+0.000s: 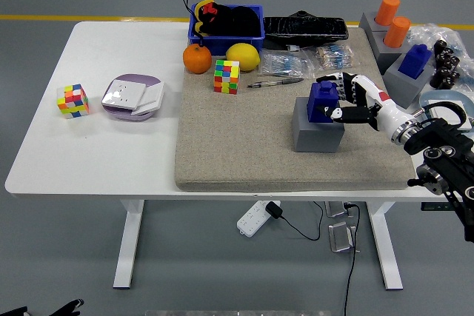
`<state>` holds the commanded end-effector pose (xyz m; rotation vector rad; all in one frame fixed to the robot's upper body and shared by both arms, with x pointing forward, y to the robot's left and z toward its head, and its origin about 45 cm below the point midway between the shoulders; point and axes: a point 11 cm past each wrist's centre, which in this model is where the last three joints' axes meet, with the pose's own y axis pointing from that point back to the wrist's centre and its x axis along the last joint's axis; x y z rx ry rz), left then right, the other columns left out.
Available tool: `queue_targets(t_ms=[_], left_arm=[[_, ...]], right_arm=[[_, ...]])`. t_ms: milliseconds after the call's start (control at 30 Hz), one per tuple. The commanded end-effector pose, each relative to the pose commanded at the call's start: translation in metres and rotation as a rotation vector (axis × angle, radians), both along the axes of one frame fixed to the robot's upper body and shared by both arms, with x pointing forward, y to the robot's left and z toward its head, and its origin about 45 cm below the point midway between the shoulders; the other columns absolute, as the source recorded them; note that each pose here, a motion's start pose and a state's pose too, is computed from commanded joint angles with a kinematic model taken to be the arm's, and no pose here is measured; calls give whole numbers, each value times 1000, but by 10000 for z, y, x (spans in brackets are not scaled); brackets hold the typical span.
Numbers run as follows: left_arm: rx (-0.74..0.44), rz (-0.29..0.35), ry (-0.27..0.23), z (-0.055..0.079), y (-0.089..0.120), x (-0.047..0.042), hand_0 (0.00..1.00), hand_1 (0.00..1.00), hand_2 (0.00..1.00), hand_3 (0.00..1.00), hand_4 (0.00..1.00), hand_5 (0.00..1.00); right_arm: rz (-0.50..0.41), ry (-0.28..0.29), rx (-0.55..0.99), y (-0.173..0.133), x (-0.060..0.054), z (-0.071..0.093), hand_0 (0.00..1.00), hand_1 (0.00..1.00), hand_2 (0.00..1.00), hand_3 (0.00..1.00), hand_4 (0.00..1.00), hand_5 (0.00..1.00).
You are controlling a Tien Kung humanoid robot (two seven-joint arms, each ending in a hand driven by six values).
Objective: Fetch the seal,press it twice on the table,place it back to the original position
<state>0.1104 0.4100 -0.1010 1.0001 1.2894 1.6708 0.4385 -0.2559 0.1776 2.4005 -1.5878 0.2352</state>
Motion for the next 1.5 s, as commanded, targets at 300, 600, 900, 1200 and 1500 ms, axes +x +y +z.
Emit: queue_targets(t_ms=[300,600,900,1200,1500], left_arm=[[-1,2,0,-2,1,-9,812,789,766,801,690,434],[-1,3,-4,0,0,3,813,790,766,803,692,433],[-6,4,-3,-8,-20,-7,813,789,767,803,694,430],[-6,-1,0,-11,-24,-13,813,789,768,802,695,429],[-9,-5,6,-19,-31,-39,813,789,768,803,697,429]], right_arm=[[-6,-123,43,-24,74,424,509,402,399,369,604,2],[-56,-186,11,-327,65,629,507,401,399,367,605,2],[-167,-113,-39,-791,-97,258,506,397,393,358,612,2],[-216,-31,-64,-933,-272,-158,503,396,392,356,613,2],[-230,35,-77,-927,-409,-466,499,391,386,349,614,2]])
